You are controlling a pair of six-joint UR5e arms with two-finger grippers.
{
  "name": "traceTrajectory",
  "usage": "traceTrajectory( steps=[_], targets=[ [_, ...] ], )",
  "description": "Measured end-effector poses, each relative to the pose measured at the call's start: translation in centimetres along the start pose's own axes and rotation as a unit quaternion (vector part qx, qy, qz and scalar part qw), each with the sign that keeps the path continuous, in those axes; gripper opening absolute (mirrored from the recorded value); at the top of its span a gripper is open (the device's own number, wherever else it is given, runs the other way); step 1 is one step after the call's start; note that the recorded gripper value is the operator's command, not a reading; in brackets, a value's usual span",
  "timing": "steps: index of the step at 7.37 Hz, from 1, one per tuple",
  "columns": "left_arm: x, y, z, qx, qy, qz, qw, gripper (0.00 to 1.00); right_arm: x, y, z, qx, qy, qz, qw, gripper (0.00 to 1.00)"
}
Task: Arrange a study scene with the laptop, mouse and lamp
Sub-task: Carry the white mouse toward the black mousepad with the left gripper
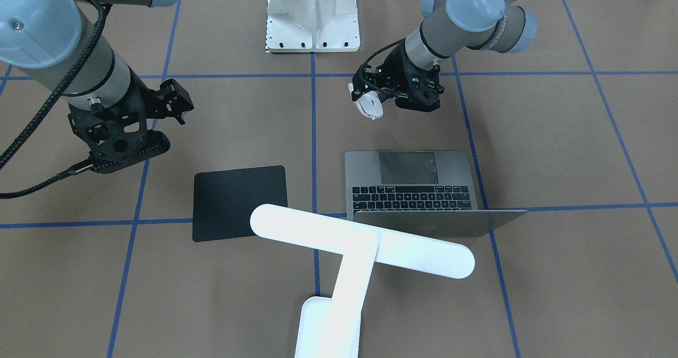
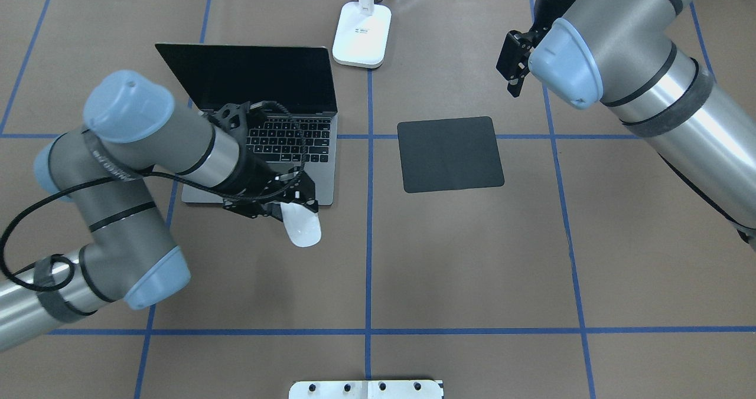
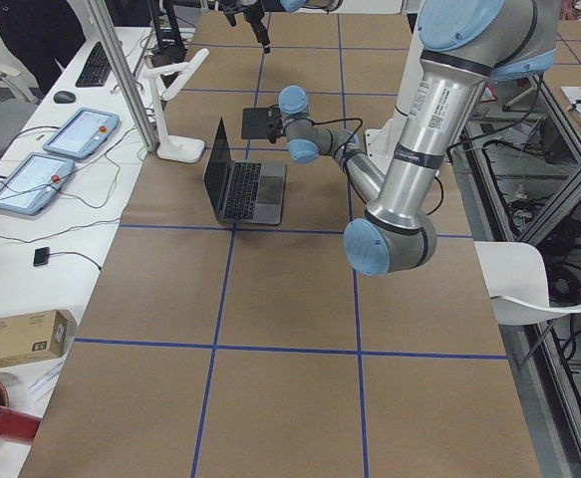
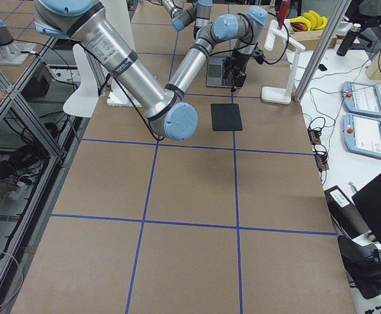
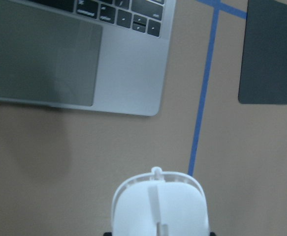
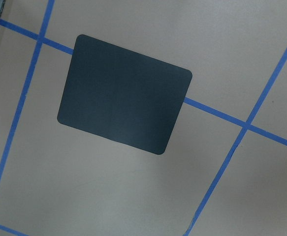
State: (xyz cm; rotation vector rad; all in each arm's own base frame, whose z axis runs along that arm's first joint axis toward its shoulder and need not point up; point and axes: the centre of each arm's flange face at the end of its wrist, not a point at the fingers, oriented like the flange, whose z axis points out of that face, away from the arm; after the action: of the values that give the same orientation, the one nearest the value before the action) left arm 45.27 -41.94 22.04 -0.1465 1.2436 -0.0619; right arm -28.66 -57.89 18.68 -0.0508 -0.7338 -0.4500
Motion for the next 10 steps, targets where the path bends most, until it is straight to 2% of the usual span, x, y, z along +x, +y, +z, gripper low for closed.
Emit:
traceTrajectory(
  steps=[6,10],
  targets=[
    [14.8,-5.9,7.0,0.015,-0.029,-0.028,0.9991,0.61,5.5,-0.8,-0.2,-0.007,0.002,0.023,0.9997,1.00],
    [21.2,-7.0,12.1,0.046,-0.057,-0.004,0.9973,0.61,7.9,-0.4,-0.6,-0.004,0.001,0.041,0.9991,1.00]
  ],
)
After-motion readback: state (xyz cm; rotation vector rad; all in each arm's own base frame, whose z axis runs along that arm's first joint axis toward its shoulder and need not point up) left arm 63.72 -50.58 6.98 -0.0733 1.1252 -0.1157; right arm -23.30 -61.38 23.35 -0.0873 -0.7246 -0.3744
